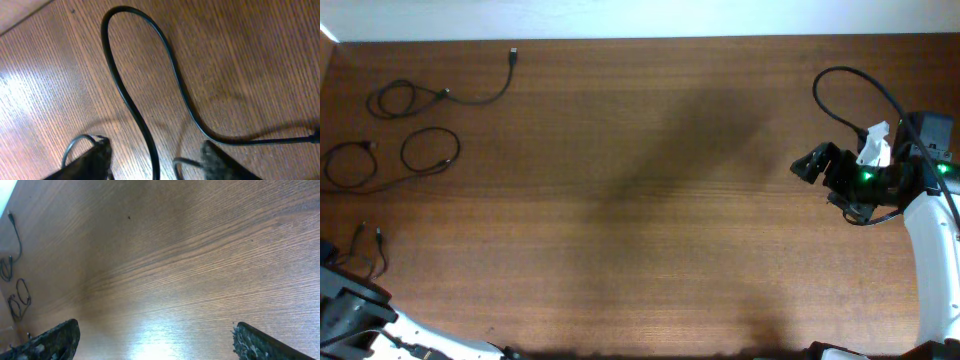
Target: Untangle cables
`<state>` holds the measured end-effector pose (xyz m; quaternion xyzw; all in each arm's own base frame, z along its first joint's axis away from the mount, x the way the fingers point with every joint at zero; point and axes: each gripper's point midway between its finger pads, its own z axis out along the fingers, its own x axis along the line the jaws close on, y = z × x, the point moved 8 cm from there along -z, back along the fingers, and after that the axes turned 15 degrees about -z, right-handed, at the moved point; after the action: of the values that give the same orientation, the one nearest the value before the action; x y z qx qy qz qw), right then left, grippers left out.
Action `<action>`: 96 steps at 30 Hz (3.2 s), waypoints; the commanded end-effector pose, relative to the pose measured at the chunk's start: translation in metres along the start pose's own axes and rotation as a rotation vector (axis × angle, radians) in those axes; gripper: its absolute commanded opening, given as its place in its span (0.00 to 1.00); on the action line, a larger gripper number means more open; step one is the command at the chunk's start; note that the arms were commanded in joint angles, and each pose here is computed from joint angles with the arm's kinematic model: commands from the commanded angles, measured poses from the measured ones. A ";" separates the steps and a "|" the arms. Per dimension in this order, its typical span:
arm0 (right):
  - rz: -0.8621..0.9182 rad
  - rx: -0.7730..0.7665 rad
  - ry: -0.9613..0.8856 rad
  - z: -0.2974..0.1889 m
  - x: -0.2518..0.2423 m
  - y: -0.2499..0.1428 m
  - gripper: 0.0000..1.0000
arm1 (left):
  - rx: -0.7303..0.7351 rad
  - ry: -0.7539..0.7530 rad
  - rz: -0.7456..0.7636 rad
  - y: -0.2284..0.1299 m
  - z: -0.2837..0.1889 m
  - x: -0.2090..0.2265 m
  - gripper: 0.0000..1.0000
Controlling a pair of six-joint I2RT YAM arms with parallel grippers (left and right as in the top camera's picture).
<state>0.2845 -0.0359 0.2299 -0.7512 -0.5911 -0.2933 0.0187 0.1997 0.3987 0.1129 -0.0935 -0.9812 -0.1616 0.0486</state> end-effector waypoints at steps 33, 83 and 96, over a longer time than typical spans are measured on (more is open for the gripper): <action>-0.010 0.003 0.009 0.000 0.000 0.000 0.98 | 0.094 -0.311 0.099 -0.010 -0.002 -0.023 0.00; -0.014 -0.006 0.008 0.000 0.000 0.002 0.98 | 0.080 -0.213 0.196 -0.007 -0.016 -0.024 0.99; -0.011 0.000 0.008 0.000 0.000 0.000 0.98 | 0.047 -0.375 0.191 0.008 -0.056 -0.035 0.97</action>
<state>0.2846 -0.0358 0.2300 -0.7508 -0.5914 -0.2936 0.0184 0.2368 0.3837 0.1428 -0.2168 -0.9663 -0.1014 -0.0951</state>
